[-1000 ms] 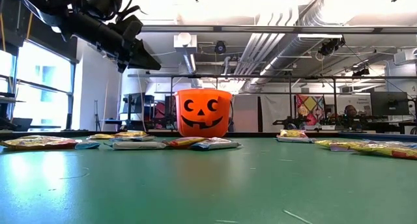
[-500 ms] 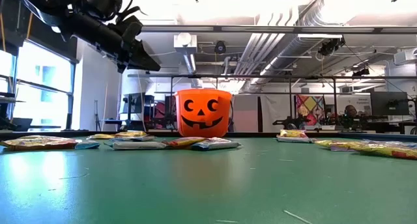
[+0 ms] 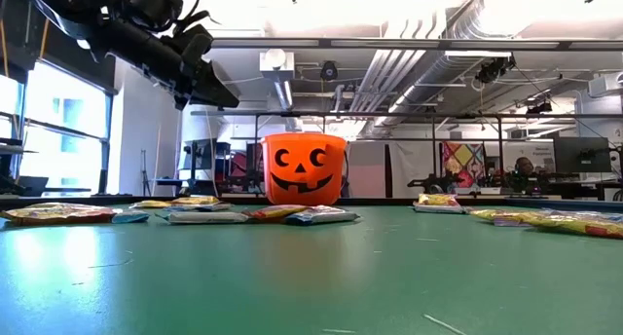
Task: Sort candy by brand, put in halloween buckets
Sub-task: Put the white chocolate bar into the black bucket
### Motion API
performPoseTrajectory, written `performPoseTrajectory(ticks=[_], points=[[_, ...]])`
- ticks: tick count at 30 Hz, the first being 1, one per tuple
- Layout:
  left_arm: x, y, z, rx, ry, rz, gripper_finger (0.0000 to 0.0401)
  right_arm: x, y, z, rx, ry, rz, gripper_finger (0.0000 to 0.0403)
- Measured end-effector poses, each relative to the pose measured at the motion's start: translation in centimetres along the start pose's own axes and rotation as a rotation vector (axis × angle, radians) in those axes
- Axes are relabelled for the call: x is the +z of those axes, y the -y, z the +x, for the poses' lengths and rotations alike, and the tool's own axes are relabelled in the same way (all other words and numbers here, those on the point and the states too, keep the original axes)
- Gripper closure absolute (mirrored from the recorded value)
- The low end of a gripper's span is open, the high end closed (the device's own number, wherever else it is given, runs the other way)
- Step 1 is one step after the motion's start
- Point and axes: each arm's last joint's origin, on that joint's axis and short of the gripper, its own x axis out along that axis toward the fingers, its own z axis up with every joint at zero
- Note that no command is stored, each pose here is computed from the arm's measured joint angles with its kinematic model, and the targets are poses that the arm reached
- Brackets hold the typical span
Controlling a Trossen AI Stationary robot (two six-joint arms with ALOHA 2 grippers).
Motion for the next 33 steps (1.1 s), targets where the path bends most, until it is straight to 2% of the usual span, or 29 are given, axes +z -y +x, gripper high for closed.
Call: performPoseTrajectory(ticks=[8,18,24,29,33], points=[[0.0,0.0,0.0,0.0,0.0,0.0,0.0396,-0.2,-0.5,-0.6,0.022,-0.005,-0.031,0.0256],[0.0,0.0,0.0,0.0,0.001,0.007,0.0396,-0.7,-2.0,-2.5,0.098,-0.019,-0.067,0.0251],[0.0,0.0,0.0,0.0,0.001,0.026,0.0396,-1.1,-3.0,-4.9,0.126,-0.023,-0.121,0.0251],[0.0,0.0,0.0,0.0,0.001,0.026,0.0396,-1.5,-3.3,-7.5,0.097,-0.036,-0.164,0.0254],[0.0,0.0,0.0,0.0,0.001,0.027,0.0396,-1.5,-3.3,-9.7,0.071,-0.016,-0.193,0.0273]])
